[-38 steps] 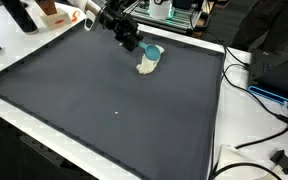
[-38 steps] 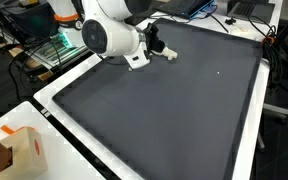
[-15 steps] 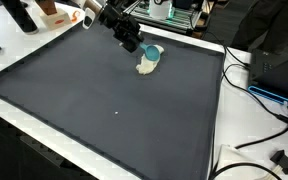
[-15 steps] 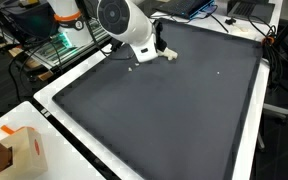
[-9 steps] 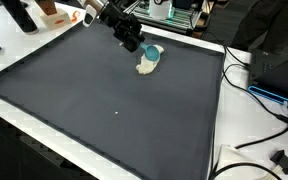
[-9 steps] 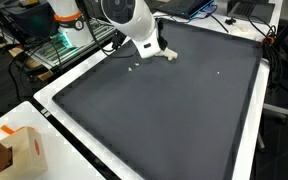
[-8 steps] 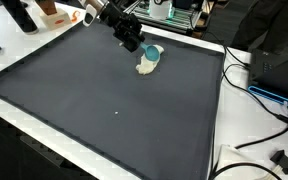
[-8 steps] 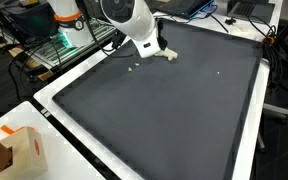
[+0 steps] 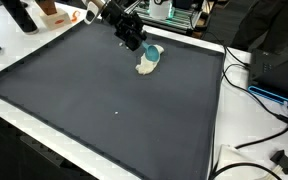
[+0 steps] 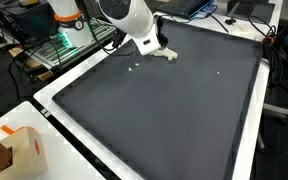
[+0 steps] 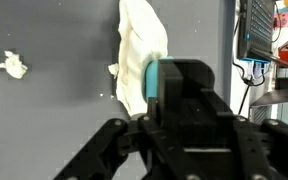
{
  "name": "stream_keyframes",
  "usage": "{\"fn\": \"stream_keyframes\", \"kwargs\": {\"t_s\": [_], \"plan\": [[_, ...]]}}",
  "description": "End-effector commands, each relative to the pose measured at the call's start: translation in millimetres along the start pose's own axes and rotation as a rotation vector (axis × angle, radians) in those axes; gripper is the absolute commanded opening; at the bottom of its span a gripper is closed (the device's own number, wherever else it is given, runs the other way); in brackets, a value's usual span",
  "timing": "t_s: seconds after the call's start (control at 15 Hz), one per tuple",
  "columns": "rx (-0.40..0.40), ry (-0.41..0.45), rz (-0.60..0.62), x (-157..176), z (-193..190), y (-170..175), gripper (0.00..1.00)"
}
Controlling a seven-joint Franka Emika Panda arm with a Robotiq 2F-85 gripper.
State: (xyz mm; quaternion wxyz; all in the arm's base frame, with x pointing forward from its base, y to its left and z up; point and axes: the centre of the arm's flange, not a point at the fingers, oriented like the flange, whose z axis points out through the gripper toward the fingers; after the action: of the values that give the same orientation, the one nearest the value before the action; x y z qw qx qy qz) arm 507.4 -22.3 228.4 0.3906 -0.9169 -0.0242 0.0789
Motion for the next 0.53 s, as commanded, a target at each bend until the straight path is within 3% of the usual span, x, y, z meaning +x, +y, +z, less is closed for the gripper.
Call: {"fn": "stream_keyframes", "kwargs": {"t_s": [0.0,0.47], "plan": [[-0.029,0.047,-0.019,-11.2,-4.5,-3.8,0.25],[-0.074,0.09,-0.031,-16.9,-28.0,-41.1,0.25]]}}
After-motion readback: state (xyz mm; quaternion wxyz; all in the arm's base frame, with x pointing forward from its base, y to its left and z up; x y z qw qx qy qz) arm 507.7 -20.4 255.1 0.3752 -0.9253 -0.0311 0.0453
